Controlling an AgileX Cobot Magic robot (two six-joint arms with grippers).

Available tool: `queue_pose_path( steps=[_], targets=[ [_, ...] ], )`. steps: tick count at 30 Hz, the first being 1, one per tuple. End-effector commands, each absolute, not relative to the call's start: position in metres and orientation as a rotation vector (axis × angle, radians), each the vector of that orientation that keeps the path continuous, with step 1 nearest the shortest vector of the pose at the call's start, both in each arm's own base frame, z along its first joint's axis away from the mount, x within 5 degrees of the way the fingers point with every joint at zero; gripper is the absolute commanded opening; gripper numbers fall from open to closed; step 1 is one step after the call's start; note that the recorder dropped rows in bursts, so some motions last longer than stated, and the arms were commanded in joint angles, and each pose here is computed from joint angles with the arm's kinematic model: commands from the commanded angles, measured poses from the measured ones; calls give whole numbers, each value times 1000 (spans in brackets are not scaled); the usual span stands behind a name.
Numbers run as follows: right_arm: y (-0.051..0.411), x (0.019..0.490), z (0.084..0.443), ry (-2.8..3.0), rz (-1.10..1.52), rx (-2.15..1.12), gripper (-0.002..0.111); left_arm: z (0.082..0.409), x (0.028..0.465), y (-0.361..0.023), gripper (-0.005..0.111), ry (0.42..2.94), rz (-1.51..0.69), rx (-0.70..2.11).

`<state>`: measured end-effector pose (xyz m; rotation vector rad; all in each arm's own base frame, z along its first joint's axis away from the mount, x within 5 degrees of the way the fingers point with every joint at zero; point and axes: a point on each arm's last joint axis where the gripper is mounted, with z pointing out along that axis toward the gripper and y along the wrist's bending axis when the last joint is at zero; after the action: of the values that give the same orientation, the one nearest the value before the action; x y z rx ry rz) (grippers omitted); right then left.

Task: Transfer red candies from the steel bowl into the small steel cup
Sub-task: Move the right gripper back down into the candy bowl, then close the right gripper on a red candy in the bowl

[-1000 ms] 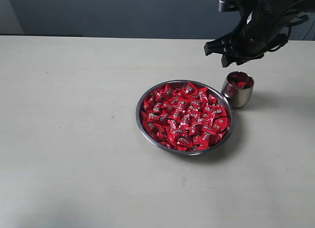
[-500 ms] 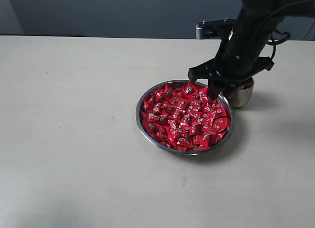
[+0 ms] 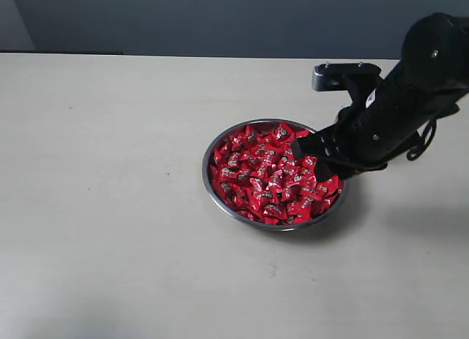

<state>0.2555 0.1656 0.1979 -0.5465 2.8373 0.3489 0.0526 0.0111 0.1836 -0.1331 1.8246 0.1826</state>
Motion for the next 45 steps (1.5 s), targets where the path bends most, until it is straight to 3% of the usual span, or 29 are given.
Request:
queue_pose_path(
  steps=[1, 16, 25, 32, 45],
  targets=[
    [163, 248, 188, 2816, 400, -468, 35, 183, 53, 11, 0, 1817, 179, -126],
    [181, 260, 170, 2871, 597, -228, 35, 183, 53, 11, 0, 1817, 179, -126],
    [184, 265, 172, 2817, 649, -124, 35, 183, 53, 11, 0, 1817, 179, -126],
    [192, 258, 175, 2899, 842, 202, 35, 183, 53, 11, 0, 1817, 179, -126],
    [194, 257, 176, 2917, 900, 354, 35, 183, 53, 11, 0, 1817, 179, -126]
  ],
)
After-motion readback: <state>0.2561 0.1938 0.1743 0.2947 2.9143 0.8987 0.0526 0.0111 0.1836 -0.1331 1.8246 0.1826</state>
